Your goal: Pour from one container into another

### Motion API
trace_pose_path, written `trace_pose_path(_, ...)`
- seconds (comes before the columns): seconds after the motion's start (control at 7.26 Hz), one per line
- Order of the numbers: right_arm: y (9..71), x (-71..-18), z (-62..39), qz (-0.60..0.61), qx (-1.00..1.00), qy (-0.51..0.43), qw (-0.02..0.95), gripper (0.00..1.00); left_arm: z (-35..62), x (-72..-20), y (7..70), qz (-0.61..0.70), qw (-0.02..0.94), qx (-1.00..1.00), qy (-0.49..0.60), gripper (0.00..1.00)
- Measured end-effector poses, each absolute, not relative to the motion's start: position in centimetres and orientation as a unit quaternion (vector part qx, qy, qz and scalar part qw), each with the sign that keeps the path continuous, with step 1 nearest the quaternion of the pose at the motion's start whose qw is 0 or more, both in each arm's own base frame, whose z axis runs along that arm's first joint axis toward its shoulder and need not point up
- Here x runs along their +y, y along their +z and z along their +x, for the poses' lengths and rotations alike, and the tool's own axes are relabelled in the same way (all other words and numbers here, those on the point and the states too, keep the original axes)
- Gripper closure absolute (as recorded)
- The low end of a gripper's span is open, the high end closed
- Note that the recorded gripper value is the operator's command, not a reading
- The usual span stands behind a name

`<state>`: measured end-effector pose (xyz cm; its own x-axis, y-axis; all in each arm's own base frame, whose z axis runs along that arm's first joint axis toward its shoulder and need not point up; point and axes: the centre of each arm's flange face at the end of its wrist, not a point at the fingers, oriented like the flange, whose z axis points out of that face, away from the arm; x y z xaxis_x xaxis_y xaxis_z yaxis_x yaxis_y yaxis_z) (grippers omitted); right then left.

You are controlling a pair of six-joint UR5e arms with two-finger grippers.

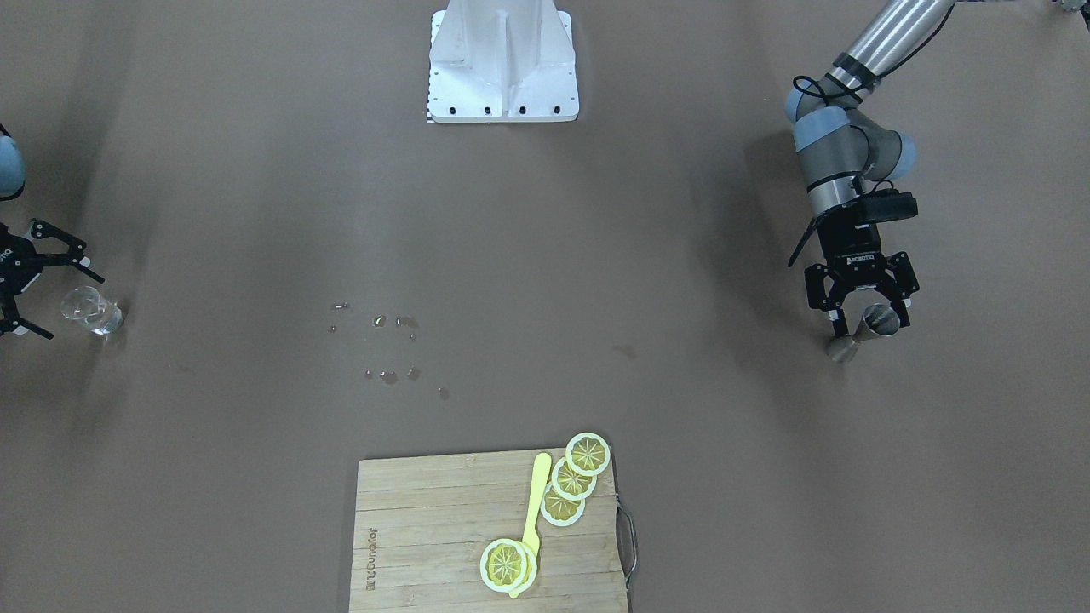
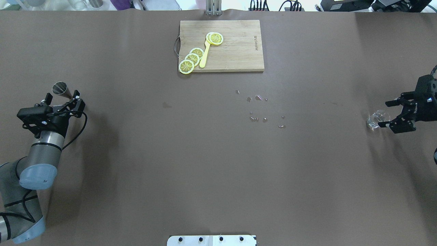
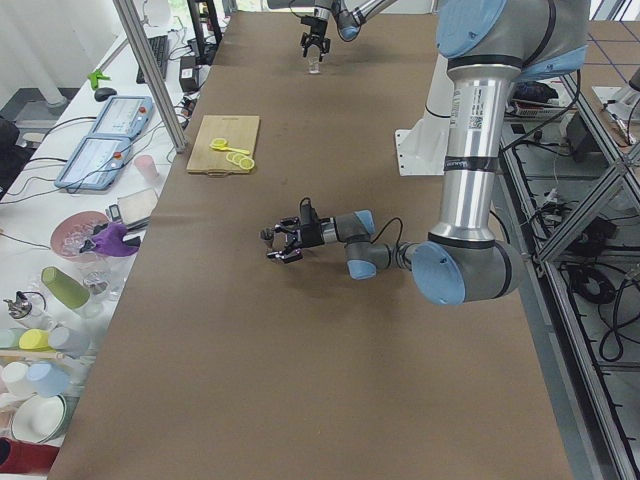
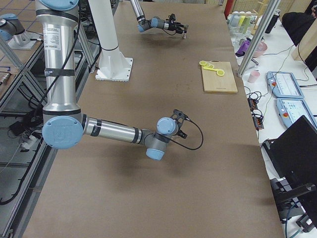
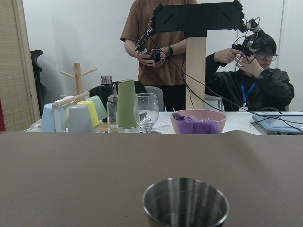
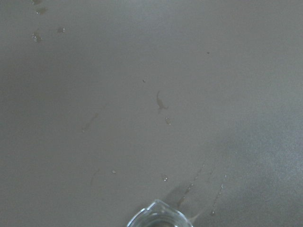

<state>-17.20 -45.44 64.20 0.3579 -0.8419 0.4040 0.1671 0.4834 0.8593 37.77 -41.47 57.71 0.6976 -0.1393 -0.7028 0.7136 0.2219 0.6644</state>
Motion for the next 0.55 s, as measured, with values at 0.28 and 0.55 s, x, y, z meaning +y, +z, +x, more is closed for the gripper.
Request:
trace_pose_path(0.28, 64.5, -45.4, -17.7, 0.374, -0.446, -0.342, 0.737, 0.0, 38.2, -41.6, 57.8, 0.548, 0.739, 0.258, -0.295, 0.03)
trace_pose_path(0.55, 64.7, -45.4, -18.5, 0.372, -0.445, -0.346, 0.738, 0.0, 38.6, -41.7, 57.6, 0.547, 0.74, 0.257, -0.295, 0.08)
